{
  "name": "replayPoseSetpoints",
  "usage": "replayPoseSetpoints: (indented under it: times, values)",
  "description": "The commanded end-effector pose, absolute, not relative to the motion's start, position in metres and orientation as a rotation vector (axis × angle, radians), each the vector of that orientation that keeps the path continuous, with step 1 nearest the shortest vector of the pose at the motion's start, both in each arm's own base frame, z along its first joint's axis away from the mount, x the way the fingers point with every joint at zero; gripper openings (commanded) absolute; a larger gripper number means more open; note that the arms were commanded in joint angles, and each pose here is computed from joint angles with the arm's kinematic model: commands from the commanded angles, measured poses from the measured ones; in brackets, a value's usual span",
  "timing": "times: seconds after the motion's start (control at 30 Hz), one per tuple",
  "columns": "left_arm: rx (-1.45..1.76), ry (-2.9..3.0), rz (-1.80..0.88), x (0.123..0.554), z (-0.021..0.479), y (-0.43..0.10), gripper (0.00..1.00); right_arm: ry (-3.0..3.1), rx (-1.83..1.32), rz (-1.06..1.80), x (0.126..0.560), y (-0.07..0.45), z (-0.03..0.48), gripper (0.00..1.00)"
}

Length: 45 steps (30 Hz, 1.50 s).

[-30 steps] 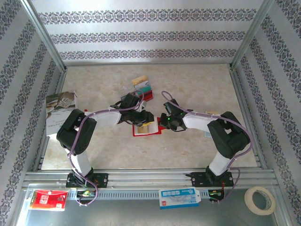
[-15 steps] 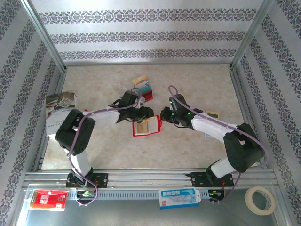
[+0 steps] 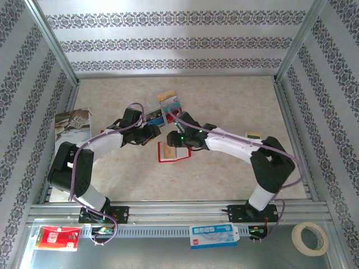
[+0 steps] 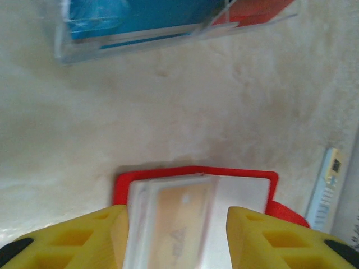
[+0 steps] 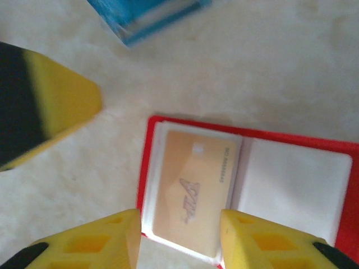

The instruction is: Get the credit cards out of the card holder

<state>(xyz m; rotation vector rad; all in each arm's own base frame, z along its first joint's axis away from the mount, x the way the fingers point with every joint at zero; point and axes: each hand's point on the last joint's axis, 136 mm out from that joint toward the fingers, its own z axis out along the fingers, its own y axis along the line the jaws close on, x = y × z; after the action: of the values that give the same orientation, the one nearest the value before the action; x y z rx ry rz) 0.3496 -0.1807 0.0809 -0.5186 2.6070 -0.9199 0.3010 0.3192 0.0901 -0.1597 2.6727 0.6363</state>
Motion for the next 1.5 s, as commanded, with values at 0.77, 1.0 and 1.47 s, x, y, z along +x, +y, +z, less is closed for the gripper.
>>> replayPoseSetpoints:
  times: [0.77,1.0,1.47]
  values:
    - [-0.283,2.797,-1.000,0.298,0.060,-0.221,0.36,3.011,-0.029,0.431,0.276,0.281,-0.013,0.27]
    - [-0.248,2.816,-1.010,0.298,0.059,-0.231,0.29,3.008,-0.023,0.440,0.277,0.281,-0.014,0.26]
    - [-0.279,2.906,-0.978,0.289,0.031,-0.234,0.26,3.013,0.001,0.442,0.276,0.276,-0.018,0.24]
